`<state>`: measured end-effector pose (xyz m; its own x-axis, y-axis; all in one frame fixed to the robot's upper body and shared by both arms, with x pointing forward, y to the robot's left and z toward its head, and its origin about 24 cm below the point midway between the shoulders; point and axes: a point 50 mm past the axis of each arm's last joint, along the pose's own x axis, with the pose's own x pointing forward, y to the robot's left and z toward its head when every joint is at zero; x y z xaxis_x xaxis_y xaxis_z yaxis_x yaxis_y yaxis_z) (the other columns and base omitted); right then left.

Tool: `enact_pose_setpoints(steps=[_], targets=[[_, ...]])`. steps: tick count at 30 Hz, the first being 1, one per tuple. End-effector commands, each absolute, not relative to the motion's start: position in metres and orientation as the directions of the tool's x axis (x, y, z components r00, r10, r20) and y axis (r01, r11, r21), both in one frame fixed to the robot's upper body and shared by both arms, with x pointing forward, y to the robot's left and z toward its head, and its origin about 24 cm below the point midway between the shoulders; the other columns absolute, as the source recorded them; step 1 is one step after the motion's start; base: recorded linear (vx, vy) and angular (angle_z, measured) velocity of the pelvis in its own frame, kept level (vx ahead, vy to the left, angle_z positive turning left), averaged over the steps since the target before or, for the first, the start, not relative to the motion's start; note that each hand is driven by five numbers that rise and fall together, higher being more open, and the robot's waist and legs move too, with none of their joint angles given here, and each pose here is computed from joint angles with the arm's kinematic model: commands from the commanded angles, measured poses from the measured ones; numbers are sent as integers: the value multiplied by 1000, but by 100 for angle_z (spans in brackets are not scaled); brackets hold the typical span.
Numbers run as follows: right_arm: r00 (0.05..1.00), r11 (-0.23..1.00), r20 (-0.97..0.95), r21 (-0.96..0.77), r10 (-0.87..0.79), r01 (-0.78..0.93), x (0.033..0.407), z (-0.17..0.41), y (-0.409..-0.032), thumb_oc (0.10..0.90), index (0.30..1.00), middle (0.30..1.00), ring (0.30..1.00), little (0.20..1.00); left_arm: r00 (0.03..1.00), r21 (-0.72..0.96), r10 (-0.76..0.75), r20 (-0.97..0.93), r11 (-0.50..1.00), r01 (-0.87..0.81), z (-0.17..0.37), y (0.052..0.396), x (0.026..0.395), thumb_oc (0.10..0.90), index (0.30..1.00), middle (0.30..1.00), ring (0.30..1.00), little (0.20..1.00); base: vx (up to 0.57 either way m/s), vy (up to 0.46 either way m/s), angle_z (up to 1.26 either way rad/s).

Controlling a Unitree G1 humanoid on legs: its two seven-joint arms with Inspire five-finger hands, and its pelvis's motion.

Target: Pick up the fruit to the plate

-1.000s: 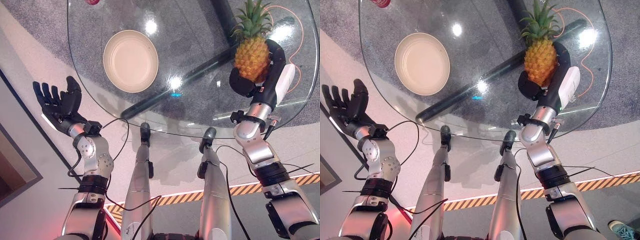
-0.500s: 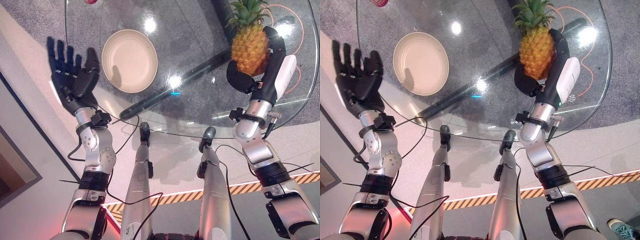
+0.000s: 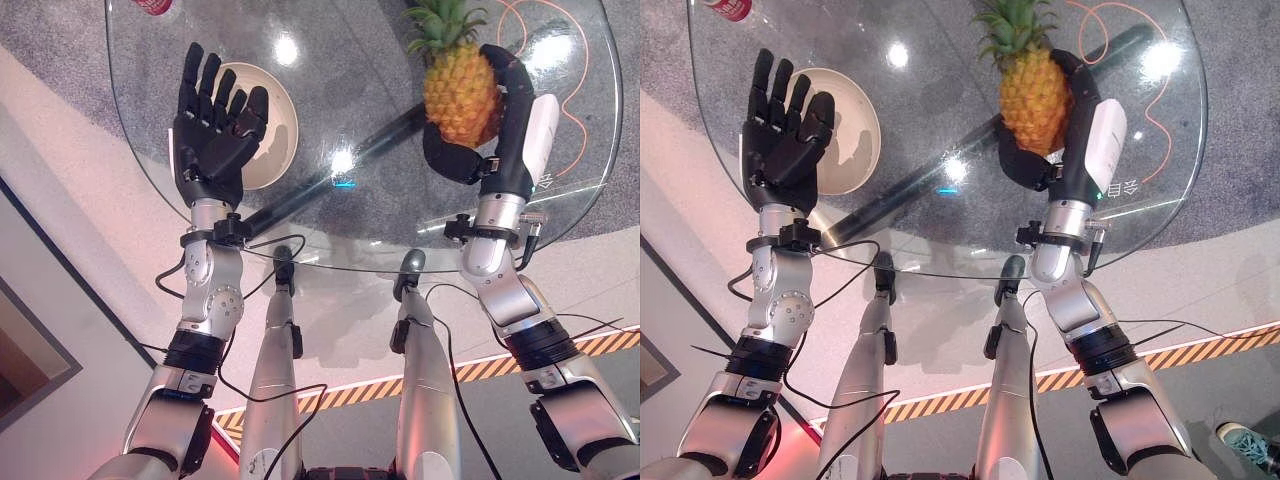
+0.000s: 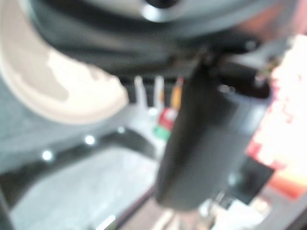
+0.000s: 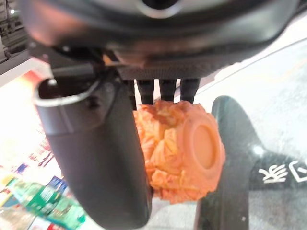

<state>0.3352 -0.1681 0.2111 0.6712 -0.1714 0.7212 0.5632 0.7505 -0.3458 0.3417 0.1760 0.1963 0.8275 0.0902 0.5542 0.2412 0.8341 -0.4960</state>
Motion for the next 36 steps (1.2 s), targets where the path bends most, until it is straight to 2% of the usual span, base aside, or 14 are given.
enact_pose_setpoints(steps=[1, 8, 18, 36], targets=[[360, 805, 933, -212, -3, 554, 303, 286, -146, 100, 300, 300, 300, 200, 665, -371, -19, 746, 818, 440, 251, 164, 328, 800, 900, 900, 900, 900, 0, 0, 0], [365, 816, 929, -258, 63, 517, 303, 288, -136, 100, 300, 300, 300, 200, 707, -427, -88, 702, 743, 516, 249, 149, 334, 800, 900, 900, 900, 900, 0, 0, 0], [358, 832, 923, -309, 144, 461, 299, 295, -120, 100, 300, 300, 300, 200, 743, -474, -115, 659, 704, 529, 249, 134, 338, 800, 900, 900, 900, 900, 0, 0, 0], [317, 856, 921, -344, 228, 386, 288, 302, -101, 100, 300, 300, 300, 200, 706, -453, -208, 677, 640, 621, 256, 114, 333, 800, 900, 900, 900, 900, 0, 0, 0]])
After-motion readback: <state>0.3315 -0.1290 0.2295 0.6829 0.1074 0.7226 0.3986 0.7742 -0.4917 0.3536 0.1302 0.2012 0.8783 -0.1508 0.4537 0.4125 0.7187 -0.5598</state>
